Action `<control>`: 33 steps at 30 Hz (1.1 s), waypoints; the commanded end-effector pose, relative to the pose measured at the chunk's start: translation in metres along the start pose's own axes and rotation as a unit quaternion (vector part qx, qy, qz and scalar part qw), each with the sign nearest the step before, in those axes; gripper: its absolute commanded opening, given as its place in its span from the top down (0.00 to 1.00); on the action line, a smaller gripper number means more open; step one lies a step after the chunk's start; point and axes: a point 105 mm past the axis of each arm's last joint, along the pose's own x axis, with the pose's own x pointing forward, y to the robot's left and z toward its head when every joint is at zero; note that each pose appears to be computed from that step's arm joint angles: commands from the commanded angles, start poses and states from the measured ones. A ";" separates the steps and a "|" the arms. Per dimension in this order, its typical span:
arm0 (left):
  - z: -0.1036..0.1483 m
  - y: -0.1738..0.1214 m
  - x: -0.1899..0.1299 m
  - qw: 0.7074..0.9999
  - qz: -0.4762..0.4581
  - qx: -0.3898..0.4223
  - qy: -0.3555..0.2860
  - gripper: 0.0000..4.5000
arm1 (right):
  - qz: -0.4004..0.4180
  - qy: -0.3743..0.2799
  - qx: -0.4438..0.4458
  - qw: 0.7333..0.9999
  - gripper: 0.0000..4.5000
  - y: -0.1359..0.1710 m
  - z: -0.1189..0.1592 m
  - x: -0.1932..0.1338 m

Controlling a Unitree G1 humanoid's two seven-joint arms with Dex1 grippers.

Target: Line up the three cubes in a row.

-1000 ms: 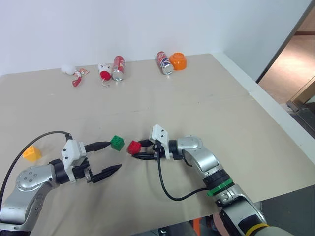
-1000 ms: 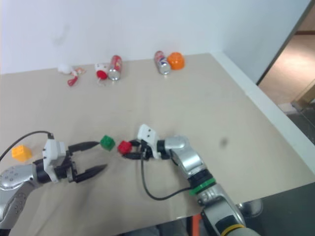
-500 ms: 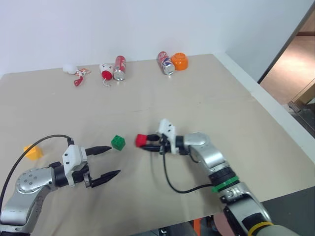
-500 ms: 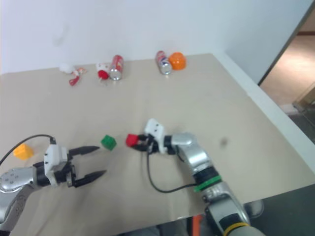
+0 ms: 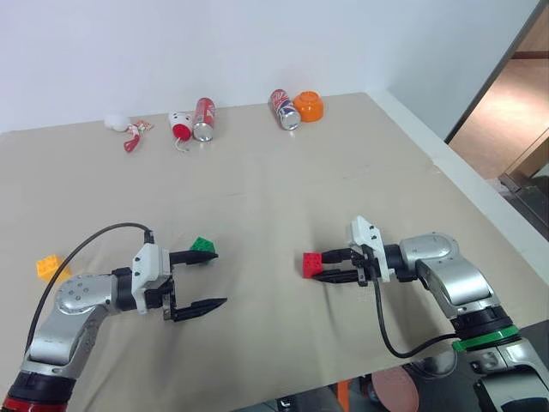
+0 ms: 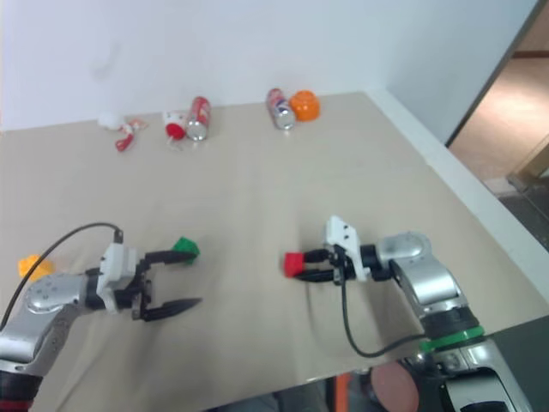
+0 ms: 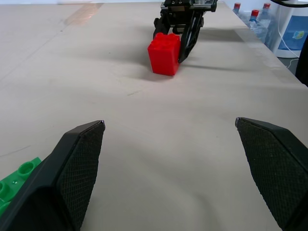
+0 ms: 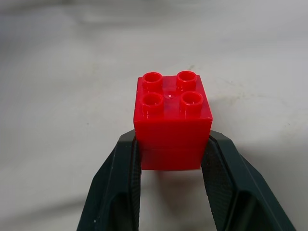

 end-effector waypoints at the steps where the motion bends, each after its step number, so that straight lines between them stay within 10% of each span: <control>1: 0.006 0.002 -0.004 1.000 -0.013 0.007 -0.003 0.00 | -0.004 -0.012 -0.044 0.999 0.73 -0.009 0.014 0.006; 33: 0.035 -0.013 -0.053 0.999 0.040 0.030 0.011 0.00 | 0.116 -0.012 -0.091 0.989 0.73 0.001 0.017 0.043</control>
